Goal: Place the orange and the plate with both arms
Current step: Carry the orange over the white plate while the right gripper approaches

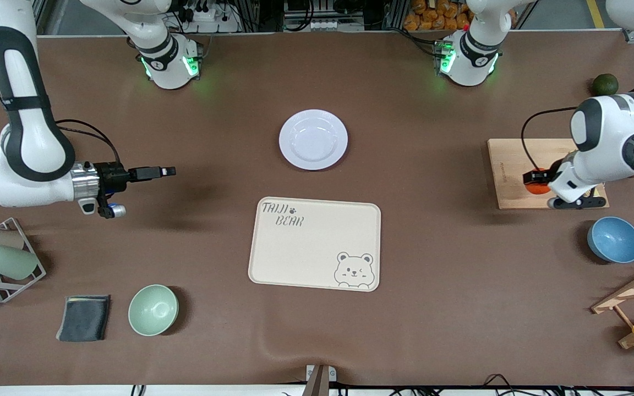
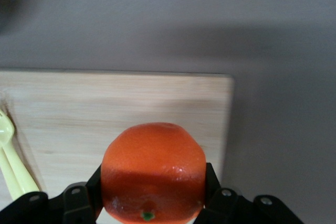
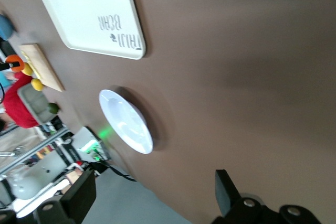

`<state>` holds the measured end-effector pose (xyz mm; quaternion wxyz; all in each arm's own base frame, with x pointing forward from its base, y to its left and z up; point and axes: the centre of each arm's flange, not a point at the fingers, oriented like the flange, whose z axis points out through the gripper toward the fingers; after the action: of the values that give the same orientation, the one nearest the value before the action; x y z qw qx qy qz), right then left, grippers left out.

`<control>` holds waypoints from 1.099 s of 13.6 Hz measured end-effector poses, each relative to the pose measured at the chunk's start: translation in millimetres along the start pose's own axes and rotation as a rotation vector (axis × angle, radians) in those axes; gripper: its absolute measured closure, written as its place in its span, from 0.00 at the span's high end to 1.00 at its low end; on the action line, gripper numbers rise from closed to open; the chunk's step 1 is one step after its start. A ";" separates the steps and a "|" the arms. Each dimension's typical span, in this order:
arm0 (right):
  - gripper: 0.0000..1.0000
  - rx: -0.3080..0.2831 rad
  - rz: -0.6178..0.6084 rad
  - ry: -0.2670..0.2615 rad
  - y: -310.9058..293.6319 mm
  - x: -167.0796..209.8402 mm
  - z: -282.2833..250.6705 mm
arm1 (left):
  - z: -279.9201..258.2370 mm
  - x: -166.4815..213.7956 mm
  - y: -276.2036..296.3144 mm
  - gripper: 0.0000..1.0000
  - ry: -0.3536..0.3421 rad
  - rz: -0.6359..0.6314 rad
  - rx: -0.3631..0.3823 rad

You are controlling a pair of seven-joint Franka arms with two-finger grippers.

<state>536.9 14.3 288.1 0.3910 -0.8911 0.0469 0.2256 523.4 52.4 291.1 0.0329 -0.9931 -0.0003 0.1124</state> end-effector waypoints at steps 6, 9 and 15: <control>1.00 0.008 -0.051 -0.031 7.6 10.5 52.0 | -71.0 -26.5 223.8 0.72 -0.001 -0.052 -0.065; 1.00 0.043 -0.095 -0.033 4.3 8.1 84.3 | -59.8 -59.3 326.1 0.72 -0.018 -0.138 -0.081; 1.00 0.116 -0.158 -0.015 2.9 -0.4 132.0 | 12.3 -162.8 503.5 0.72 -0.064 -0.278 -0.133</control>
<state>487.6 107.0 208.1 0.4590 -0.8661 -0.0137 0.1976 358.6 -450.5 282.6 -0.0177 -0.9794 -0.1464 0.1379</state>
